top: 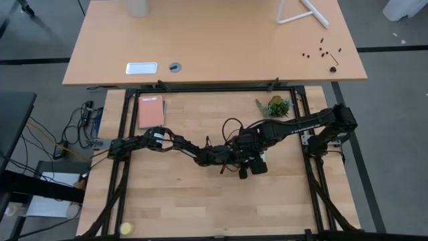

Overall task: Screw lightbulb
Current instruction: Insert the lightbulb into the lamp

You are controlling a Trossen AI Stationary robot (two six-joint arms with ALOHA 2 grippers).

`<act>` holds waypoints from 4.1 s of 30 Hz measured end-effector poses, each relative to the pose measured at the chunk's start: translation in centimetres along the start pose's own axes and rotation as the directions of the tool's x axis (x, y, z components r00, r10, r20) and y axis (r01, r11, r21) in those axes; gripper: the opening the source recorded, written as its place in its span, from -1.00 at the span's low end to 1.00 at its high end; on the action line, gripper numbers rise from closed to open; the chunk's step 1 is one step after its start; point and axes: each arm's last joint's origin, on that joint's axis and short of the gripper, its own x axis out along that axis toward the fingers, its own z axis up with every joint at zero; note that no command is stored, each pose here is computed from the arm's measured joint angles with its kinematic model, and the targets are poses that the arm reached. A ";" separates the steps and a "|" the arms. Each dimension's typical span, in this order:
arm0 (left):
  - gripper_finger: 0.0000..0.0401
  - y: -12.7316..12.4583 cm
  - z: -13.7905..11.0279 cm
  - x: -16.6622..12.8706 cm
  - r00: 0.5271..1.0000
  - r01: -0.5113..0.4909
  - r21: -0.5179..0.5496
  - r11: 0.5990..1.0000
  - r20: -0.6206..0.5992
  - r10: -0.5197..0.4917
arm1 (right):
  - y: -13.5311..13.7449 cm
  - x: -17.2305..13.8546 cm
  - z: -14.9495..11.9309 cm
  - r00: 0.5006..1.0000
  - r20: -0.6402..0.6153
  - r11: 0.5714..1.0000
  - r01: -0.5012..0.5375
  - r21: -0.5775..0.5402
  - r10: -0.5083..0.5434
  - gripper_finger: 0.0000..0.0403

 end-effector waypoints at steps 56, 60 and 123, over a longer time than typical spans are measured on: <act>-0.07 -0.3 -0.5 -0.1 0.999 -0.011 -0.060 0.998 -0.052 0.008 | -1.8 0.0 -0.4 0.998 -0.036 0.950 0.053 0.307 -0.044 0.40; -0.07 -0.3 -0.5 -0.1 0.999 -0.011 -0.062 0.998 -0.052 0.008 | -1.8 0.0 -0.4 0.998 -0.043 0.937 0.053 0.346 -0.041 0.40; -0.07 -0.3 -1.2 -0.2 0.989 -0.051 0.019 0.999 -0.138 0.053 | -1.7 -0.1 0.4 0.997 0.039 0.996 0.069 -0.058 -0.067 0.36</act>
